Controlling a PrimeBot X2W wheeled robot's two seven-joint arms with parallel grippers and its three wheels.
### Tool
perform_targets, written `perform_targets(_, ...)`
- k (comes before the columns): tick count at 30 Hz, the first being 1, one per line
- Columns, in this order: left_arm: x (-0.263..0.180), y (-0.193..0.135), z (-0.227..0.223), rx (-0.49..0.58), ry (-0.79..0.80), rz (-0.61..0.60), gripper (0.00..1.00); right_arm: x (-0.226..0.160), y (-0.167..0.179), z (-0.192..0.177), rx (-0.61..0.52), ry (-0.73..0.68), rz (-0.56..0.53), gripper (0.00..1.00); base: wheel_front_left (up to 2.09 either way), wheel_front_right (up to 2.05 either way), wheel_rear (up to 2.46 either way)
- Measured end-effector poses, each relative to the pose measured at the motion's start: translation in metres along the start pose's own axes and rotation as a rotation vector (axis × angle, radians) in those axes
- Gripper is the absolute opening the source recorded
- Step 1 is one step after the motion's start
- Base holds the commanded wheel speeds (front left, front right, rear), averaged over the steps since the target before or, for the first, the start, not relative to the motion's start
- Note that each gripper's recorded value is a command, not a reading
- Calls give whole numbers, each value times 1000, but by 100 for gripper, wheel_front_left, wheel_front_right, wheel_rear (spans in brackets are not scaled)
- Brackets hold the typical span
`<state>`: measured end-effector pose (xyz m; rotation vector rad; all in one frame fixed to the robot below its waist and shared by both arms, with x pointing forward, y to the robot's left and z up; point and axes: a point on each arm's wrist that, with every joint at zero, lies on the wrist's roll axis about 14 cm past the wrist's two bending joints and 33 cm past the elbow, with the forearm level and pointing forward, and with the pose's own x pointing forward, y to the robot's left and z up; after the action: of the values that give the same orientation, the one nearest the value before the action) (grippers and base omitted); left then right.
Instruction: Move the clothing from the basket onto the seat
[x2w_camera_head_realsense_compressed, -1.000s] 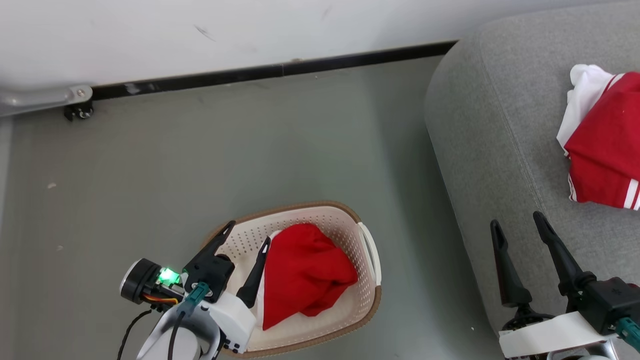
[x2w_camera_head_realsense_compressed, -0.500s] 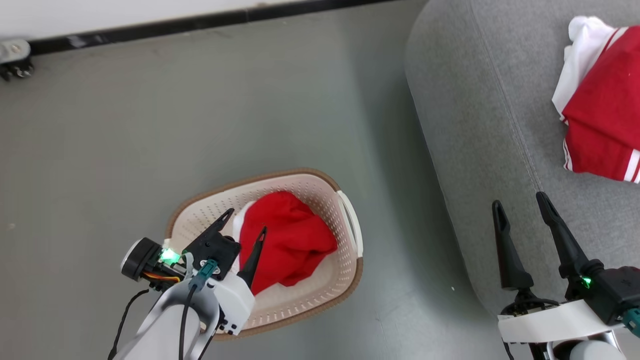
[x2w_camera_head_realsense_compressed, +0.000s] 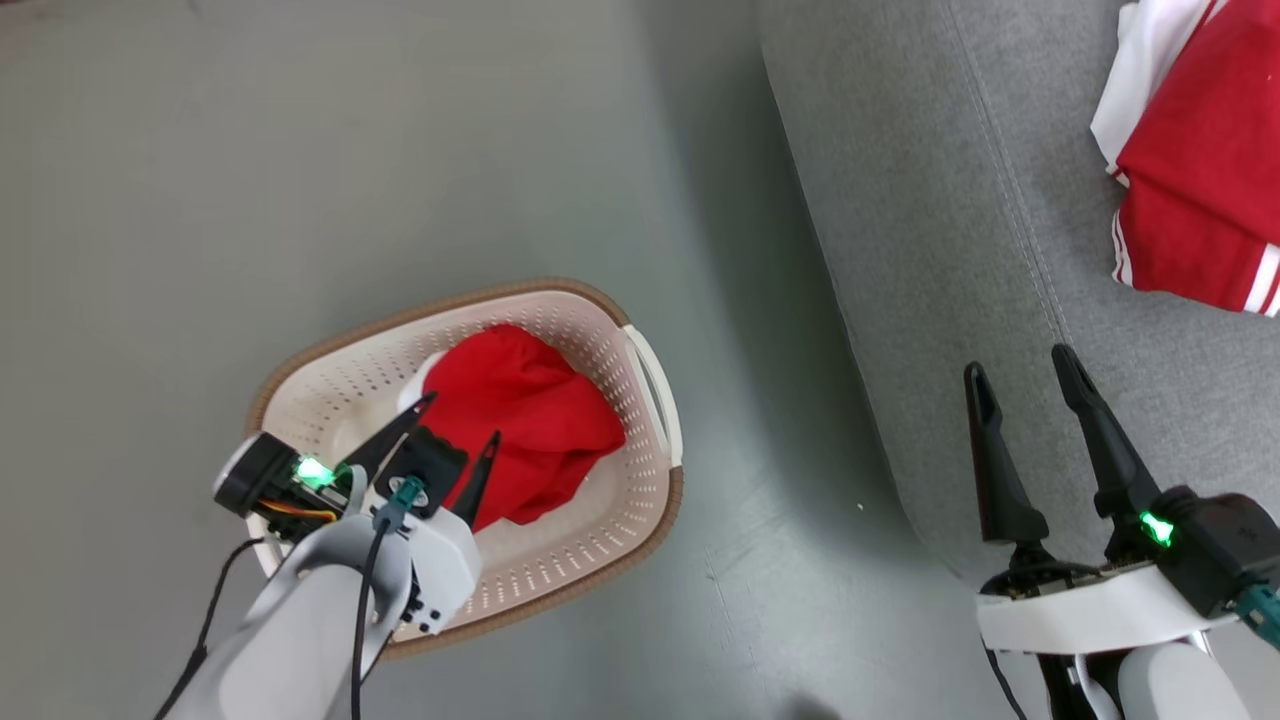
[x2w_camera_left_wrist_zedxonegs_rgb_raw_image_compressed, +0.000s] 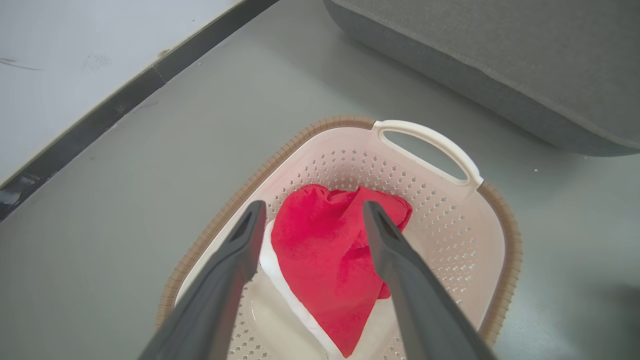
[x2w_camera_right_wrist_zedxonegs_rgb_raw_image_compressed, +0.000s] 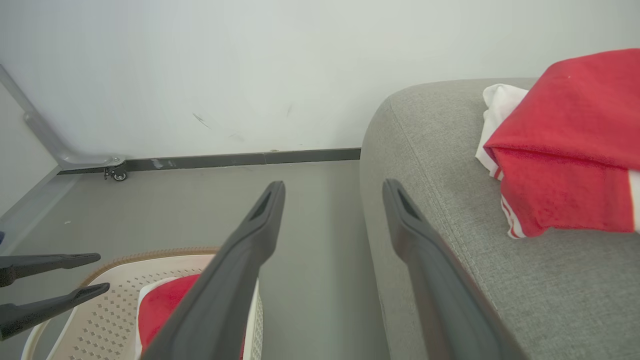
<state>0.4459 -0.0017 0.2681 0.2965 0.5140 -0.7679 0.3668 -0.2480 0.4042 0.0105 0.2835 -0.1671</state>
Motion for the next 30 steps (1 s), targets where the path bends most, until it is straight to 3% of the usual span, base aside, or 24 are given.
perform_targets(15,38,3,-57,-1,166,-34,100,12,-10,-22,3,53,-40,100,0,0,0)
perform_targets(30,70,10,-97,-26,273,14,100,37,-8,-37,-3,79,-28,100,0,0,0)
